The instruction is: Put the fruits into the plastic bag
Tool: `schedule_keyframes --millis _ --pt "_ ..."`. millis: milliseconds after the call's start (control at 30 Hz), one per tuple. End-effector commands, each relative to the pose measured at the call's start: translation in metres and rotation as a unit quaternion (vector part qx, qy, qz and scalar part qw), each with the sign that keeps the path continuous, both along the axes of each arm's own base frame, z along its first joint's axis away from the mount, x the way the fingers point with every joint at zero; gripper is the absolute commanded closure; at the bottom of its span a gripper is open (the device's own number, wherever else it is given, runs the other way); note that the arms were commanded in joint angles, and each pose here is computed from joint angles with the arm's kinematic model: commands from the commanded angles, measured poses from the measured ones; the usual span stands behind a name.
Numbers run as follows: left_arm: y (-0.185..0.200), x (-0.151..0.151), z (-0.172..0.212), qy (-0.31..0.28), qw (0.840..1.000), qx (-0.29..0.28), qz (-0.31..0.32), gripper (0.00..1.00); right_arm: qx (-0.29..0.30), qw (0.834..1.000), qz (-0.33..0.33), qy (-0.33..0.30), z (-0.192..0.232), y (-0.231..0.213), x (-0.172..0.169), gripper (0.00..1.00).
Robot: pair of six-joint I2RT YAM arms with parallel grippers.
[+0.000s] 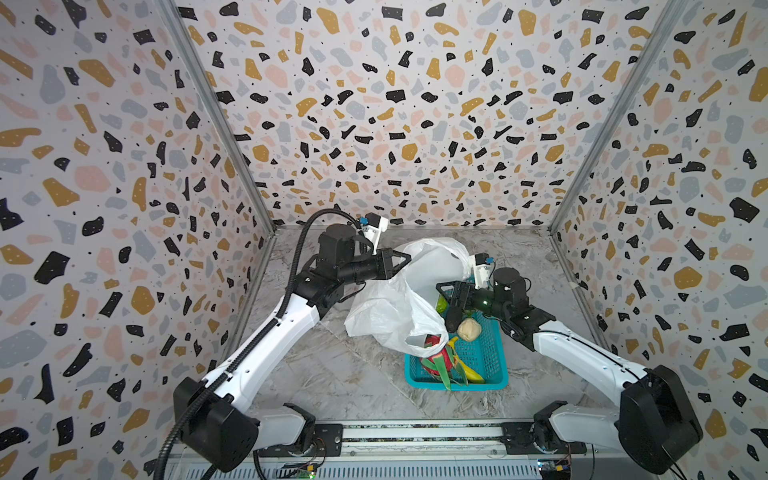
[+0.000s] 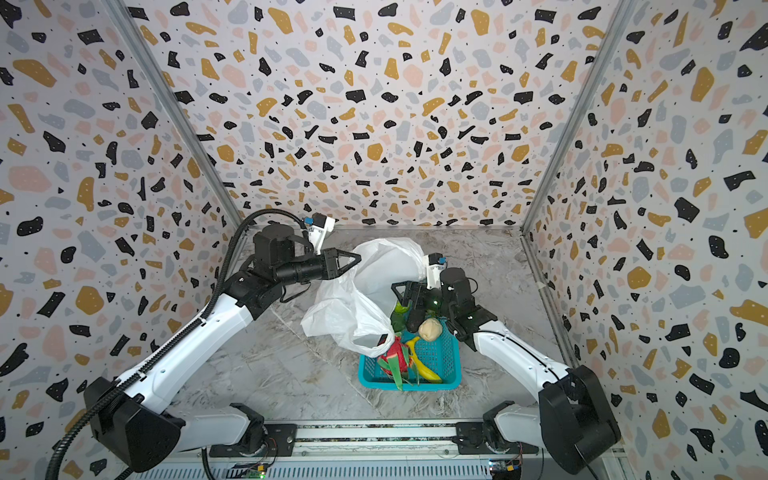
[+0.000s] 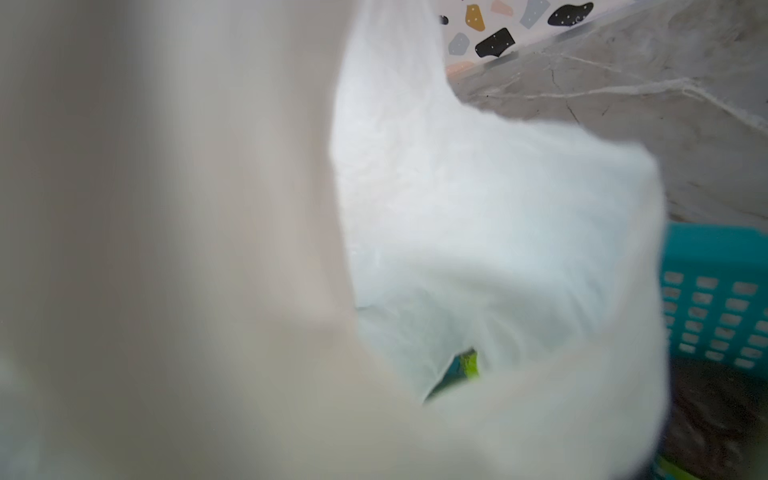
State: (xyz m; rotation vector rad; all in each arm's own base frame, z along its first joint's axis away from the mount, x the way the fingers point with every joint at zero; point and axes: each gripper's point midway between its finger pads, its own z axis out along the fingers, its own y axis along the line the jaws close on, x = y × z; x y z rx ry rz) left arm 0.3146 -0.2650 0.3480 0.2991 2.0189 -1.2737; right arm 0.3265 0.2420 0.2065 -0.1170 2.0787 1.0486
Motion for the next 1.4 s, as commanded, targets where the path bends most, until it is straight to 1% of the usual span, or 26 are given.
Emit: schedule_keyframes --millis 0,233,500,567,600,633,733,800,867,933,1033,1100,1167,1233,1267,1333,1367 --pt "0.001 -0.003 0.027 -0.022 0.999 -0.031 -0.005 1.0 0.038 0.999 -0.02 -0.018 0.015 0.004 0.009 0.1" --pt "0.003 -0.004 0.032 -0.025 0.999 -0.042 -0.006 1.0 0.041 0.999 -0.02 -0.02 0.007 0.011 0.019 0.1" --pt "0.003 -0.009 0.044 -0.03 0.997 -0.063 -0.013 1.0 0.063 0.995 -0.026 -0.069 0.017 0.018 0.037 0.11" --pt "0.004 -0.01 0.045 -0.03 0.997 -0.068 -0.014 1.0 0.071 0.995 -0.018 -0.074 0.017 0.022 0.039 0.15" --pt "0.005 -0.011 0.045 -0.03 0.997 -0.07 -0.014 1.0 0.075 0.994 -0.013 -0.074 0.017 0.025 0.04 0.23" --pt "0.006 -0.01 0.045 -0.03 0.997 -0.072 -0.012 1.0 0.079 0.994 -0.008 -0.075 0.017 0.027 0.04 0.35" --pt "0.014 -0.006 0.037 -0.026 0.998 -0.062 0.005 1.0 0.086 0.994 0.007 -0.073 0.018 0.032 0.038 0.79" --pt "0.023 0.0 0.029 -0.024 0.998 -0.044 0.026 1.0 0.08 0.994 0.021 -0.077 0.022 0.035 0.035 1.0" --pt "0.038 0.008 0.015 -0.015 0.998 -0.017 0.056 1.0 0.064 0.994 0.034 -0.081 0.029 0.036 0.032 1.0" --pt "0.06 0.018 -0.003 -0.012 0.994 0.034 0.107 1.0 0.035 0.994 0.053 -0.085 0.04 0.038 0.029 1.0" --pt "0.094 0.029 -0.026 -0.004 0.978 0.104 0.179 1.0 -0.017 0.993 0.088 -0.078 0.05 0.039 0.021 1.0" --pt "0.115 0.033 -0.038 -0.003 0.962 0.158 0.221 1.0 -0.038 0.991 0.111 -0.059 0.052 0.036 0.016 1.0" --pt "0.142 0.036 -0.045 -0.005 0.936 0.218 0.275 1.0 -0.04 0.99 0.133 -0.032 0.054 0.031 0.012 1.0" --pt "0.178 0.037 -0.045 -0.008 0.896 0.277 0.348 1.0 -0.033 0.988 0.149 -0.005 0.056 0.023 0.009 1.0" --pt "0.19 0.036 -0.041 -0.014 0.88 0.293 0.373 1.0 -0.032 0.988 0.154 0.002 0.057 0.02 0.008 1.0" --pt "0.218 0.031 -0.026 -0.031 0.842 0.32 0.432 1.0 -0.038 0.987 0.155 0.011 0.058 0.013 0.008 1.0" --pt "0.226 0.028 -0.017 -0.041 0.831 0.323 0.45 1.0 -0.042 0.987 0.156 0.01 0.06 0.012 0.007 1.0"
